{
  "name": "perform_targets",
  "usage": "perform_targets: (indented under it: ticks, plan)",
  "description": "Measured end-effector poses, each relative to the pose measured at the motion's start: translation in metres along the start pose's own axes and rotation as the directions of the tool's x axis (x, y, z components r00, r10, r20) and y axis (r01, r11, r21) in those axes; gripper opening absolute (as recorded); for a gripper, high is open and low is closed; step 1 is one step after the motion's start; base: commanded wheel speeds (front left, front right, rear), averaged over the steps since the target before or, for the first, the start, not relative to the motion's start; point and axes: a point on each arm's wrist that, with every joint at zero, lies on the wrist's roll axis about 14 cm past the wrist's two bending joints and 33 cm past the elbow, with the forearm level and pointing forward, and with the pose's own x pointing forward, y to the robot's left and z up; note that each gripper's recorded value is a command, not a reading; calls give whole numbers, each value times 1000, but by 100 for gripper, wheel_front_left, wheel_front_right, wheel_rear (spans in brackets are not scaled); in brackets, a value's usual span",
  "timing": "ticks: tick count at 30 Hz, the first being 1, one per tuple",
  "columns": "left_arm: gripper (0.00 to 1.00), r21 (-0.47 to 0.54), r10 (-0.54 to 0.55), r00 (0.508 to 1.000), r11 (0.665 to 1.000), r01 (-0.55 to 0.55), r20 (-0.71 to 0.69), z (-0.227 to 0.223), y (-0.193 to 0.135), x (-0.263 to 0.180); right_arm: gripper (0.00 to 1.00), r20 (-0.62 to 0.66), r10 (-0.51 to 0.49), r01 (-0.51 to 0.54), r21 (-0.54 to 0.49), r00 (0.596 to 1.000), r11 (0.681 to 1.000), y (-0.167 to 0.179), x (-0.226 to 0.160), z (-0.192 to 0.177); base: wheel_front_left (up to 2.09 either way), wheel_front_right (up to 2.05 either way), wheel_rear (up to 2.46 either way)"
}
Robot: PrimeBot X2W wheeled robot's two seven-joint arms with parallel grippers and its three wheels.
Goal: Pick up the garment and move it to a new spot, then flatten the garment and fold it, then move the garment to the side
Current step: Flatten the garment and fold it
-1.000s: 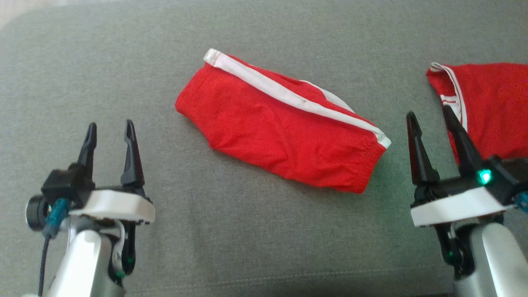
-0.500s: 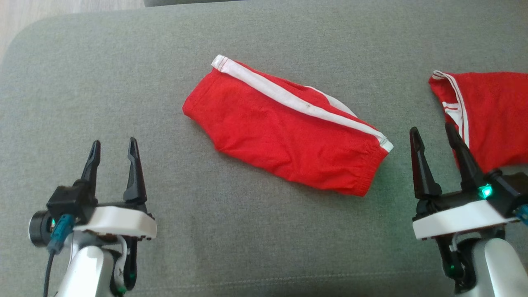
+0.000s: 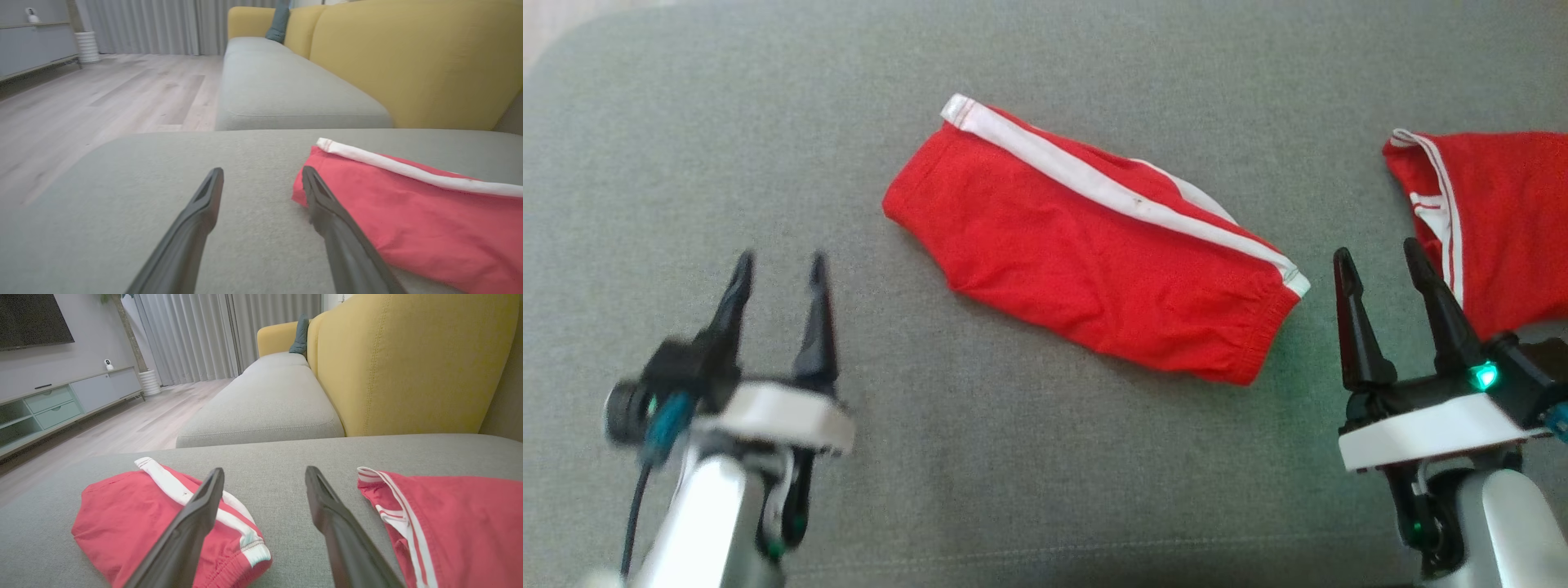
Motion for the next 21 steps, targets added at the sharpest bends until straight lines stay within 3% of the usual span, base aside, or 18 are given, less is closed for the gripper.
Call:
perform_targets:
  ticks: [6, 11, 21]
  plan:
    - [100, -26, -173, 983, 985, 172, -53, 1, -38, 50, 100, -32, -12, 12, 5, 999, 1000, -5, 3, -12, 0, 0, 0]
    - [100, -63, -252, 949, 968, 245, -190, -25, -55, 85, 100, -35, -41, 41, 6, 999, 999, -14, 6, -13, 0, 0, 0]
    - [100, -104, -285, 805, 957, 271, -520, -105, -63, 93, 100, -72, -106, 109, 31, 992, 994, -31, -2, -29, 0, 0, 0]
